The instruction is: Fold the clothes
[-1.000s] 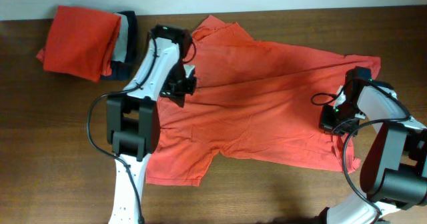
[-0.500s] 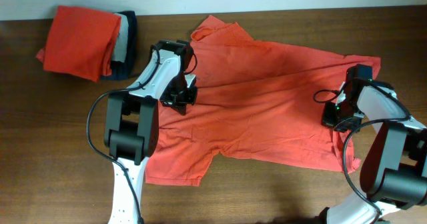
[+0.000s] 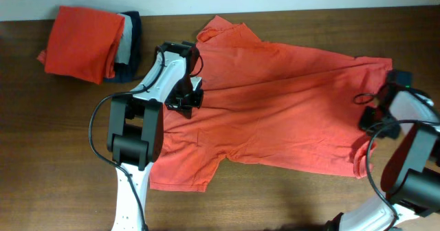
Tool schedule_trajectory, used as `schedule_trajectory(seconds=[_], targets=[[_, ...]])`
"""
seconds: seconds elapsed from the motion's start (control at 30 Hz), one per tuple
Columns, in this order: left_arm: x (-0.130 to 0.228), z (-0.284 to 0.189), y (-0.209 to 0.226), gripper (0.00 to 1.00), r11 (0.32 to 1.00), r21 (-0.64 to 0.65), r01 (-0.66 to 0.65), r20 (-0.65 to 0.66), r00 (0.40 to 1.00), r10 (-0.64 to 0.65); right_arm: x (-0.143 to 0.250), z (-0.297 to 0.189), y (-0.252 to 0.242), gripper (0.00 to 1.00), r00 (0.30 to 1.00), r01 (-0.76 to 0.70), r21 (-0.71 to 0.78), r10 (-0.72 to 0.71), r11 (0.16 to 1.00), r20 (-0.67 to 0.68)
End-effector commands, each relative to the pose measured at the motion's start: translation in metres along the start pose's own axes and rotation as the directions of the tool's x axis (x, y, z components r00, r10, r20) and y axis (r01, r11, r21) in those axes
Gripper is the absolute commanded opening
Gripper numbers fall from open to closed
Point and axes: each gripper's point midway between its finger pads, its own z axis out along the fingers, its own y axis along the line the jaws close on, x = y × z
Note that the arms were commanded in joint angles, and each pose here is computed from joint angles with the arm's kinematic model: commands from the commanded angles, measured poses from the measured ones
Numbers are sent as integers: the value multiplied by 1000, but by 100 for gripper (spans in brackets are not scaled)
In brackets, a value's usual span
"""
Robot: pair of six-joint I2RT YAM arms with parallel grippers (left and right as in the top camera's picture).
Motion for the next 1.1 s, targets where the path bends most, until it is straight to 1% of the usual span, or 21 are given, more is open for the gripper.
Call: schedule_trajectory(seconds=[0.0,0.03,0.1,0.2,0.33,0.37,0.4,0.47,0.53,0.63,0.77,0.83,0.9,0.93,1.07], targets=[[10,28,11,1,999,-43,22,-75,997,-25,-24,-6,-43,4,993,-109,48,106,993,55],[10,28,11,1,999,-43,22,-75,997,-25,-28,-8,-49,4,990,-132,39,129,991,62],[10,28,12,1,999,-43,24,-74,997,-27,-39,-20,-52,4,982,-177,-75,181,981,57],[9,28,13,1,999,-42,27,-73,997,-30,-42,-37,-43,4,982,-182,-172,189,968,27],[8,28,13,1,999,-42,26,-70,997,-29,-22,-71,1,4,984,-170,-390,137,905,-112],[8,28,13,1,999,-41,27,-69,997,-30,-16,-73,7,4,982,-171,-409,125,896,-139],[8,28,13,1,999,-41,26,-69,997,-29,-2,-76,14,4,976,-174,-417,100,892,-193],[7,28,13,1,999,-40,27,-66,997,-29,20,-70,19,4,964,-159,-381,61,911,-258],[7,28,13,1,999,-40,26,-65,997,-29,39,-55,27,4,956,-135,-353,27,926,-293],[7,28,13,1,999,-40,27,-64,998,-29,59,-31,42,4,944,-161,-366,35,916,-327],[7,28,13,1,999,-40,27,-65,997,-29,71,-6,50,4,950,-161,-384,37,909,-310],[7,28,13,1,999,-40,27,-66,997,-29,73,1,46,4,953,-153,-358,41,921,-301],[7,28,13,1,999,-40,27,-66,997,-29,74,7,27,4,953,-140,-247,63,959,-295],[7,28,13,1,999,-40,27,-66,997,-29,74,8,14,4,949,-157,-163,102,974,-299],[8,28,13,1,999,-40,27,-67,997,-29,64,0,-15,4,952,-152,-11,144,988,-269]])
